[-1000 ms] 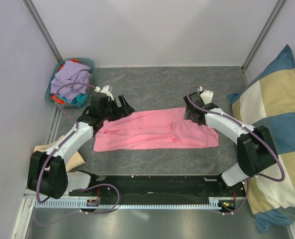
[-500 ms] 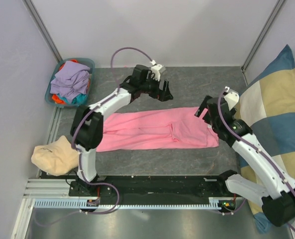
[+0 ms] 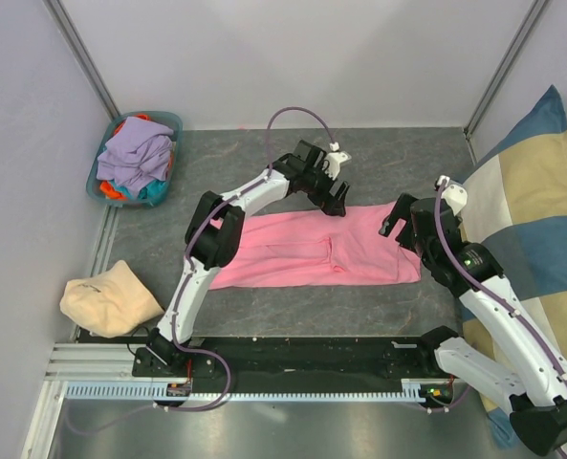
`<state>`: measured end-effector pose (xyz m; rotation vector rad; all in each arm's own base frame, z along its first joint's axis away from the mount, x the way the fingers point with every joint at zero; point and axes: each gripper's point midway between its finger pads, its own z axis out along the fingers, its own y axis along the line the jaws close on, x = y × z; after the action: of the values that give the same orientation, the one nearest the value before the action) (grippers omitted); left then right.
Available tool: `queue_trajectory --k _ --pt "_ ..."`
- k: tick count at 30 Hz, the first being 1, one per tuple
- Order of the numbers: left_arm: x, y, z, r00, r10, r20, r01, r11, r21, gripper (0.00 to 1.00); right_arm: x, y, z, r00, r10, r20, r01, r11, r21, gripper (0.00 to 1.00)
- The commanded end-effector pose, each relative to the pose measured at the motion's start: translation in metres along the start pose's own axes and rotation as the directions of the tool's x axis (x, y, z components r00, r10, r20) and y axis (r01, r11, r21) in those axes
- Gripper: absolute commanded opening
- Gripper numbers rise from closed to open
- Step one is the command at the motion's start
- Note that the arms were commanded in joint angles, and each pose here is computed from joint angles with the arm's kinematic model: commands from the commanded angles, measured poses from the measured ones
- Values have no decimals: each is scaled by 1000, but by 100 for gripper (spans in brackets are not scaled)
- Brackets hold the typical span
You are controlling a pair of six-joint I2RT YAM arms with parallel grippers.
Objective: Fold and stack the t-shirts
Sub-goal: Fold the tshirt
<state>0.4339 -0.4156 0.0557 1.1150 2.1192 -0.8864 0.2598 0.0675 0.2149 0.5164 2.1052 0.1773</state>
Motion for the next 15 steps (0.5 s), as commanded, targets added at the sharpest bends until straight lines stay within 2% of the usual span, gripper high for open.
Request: queue_trajectory --k 1,10,13,15 --pt "-14 -4 11 994 111 12 -111 994 8 100 6 -2 -3 1000 -16 -19 16 1000 -14 98" --pt "-10 -19 33 990 137 -13 -137 990 17 97 12 -8 -4 999 -31 -32 30 999 -10 98" --pt "-10 -20 36 990 142 -18 -142 990 6 87 11 -7 -6 999 -28 -26 27 1000 -14 98" --pt "-9 -21 36 990 141 -22 -141 990 8 74 10 -8 -7 999 -27 -22 27 1000 -16 98"
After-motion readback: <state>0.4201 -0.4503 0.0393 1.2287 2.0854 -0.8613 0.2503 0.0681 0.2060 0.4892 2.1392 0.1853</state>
